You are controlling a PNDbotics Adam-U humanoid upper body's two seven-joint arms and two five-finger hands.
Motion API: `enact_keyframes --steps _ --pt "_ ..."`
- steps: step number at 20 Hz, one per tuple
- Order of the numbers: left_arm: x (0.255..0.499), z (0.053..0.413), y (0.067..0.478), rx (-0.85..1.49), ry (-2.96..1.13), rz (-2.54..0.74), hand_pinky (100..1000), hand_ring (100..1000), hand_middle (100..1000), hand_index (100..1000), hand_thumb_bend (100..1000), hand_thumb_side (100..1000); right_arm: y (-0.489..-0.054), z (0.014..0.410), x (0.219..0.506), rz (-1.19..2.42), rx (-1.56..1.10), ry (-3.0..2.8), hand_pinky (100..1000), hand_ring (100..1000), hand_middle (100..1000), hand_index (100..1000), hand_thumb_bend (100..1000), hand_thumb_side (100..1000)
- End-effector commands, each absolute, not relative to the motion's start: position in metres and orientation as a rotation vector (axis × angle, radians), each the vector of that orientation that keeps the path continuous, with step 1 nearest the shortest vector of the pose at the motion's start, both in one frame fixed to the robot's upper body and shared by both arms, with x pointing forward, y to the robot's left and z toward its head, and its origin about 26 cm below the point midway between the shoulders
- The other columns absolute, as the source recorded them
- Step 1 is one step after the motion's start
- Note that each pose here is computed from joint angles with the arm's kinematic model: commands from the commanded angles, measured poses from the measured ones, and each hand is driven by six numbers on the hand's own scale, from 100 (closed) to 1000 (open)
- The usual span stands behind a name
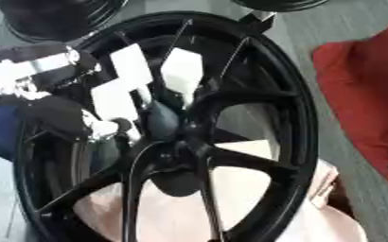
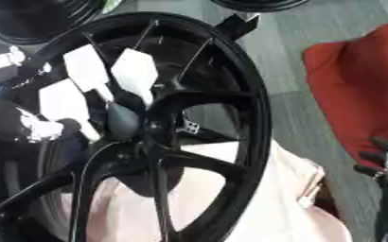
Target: Pull the pin out of the wheel hub.
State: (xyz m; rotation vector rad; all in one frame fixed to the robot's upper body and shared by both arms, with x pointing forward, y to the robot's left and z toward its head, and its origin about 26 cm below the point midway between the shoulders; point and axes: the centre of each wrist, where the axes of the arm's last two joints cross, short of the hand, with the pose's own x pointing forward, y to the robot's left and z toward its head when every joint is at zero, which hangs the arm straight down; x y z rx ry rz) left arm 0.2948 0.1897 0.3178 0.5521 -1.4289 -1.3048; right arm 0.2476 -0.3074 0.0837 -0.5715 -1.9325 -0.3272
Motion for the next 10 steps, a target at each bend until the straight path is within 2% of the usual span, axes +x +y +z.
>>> enact_keyframes --steps 1,8,9,10 --pt "0.291 0.330 0.199 0.607 -1.450 -1.280 605 384 362 482 309 184 -0.309 0.088 0.247 -0.317 -0.577 -1.947 594 692 765 719 100 901" --pt "0.291 0.337 0.222 0.671 -1.507 -1.221 592 354 343 467 303 185 -0.310 0.089 0.247 -0.319 -0.580 -1.950 594 692 764 719 100 899" --pt "0.291 0.340 0.226 0.681 -1.532 -1.202 592 350 343 467 264 234 -0.310 0.089 0.246 -0.320 -0.581 -1.951 594 692 764 719 100 901" --pt "0.290 0.343 0.230 0.688 -1.555 -1.183 592 345 340 466 306 188 -0.310 0.089 0.246 -0.321 -0.581 -1.951 594 692 764 719 100 898"
